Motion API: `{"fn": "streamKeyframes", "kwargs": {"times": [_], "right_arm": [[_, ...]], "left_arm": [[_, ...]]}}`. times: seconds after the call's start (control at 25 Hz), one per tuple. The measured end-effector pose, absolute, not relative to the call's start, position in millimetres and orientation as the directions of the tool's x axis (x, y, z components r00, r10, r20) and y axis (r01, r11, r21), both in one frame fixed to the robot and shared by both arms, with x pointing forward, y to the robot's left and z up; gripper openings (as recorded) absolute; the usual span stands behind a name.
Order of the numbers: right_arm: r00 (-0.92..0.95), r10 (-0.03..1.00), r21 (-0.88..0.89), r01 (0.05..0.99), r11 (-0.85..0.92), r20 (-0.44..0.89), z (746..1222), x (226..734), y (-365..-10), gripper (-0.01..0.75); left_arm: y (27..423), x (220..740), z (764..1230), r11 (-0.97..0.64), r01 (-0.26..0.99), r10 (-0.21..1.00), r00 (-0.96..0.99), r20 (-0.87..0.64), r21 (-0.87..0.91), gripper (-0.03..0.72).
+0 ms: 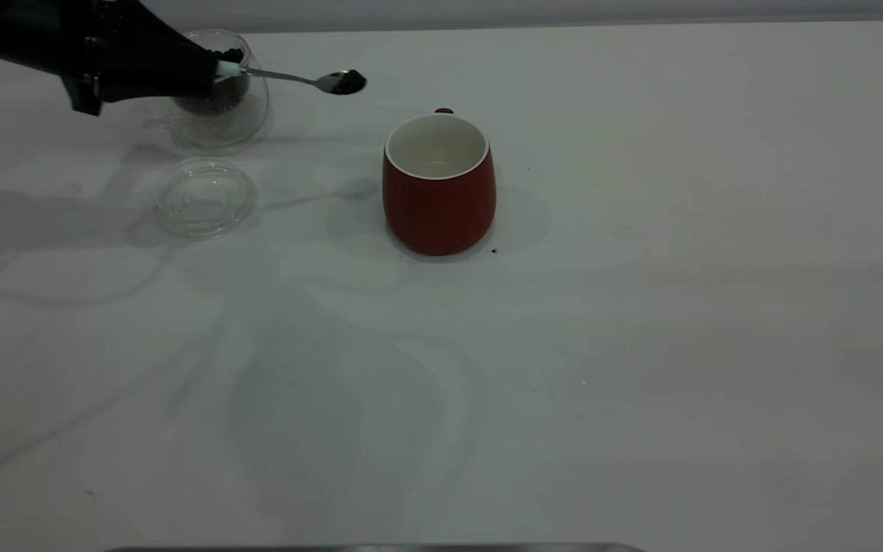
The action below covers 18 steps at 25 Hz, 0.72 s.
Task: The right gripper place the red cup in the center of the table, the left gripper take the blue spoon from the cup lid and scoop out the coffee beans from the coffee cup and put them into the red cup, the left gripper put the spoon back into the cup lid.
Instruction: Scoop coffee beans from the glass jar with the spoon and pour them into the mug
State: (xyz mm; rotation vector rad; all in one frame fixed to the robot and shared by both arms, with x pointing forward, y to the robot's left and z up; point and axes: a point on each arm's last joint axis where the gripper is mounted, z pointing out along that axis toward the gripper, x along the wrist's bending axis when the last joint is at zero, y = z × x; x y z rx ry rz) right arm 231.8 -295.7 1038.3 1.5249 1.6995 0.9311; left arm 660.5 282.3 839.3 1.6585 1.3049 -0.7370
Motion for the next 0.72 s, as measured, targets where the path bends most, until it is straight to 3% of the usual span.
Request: {"fn": "streamKeyframes", "kwargs": {"times": [0.72], "right_arm": [[-0.099, 0.995, 0.85, 0.523, 0.065, -0.015, 1038, 232, -296, 0.586]], "left_arm": [[234, 656, 839, -0.167, 0.95, 0.417, 0.31, -0.854, 0.263, 0.119]]}}
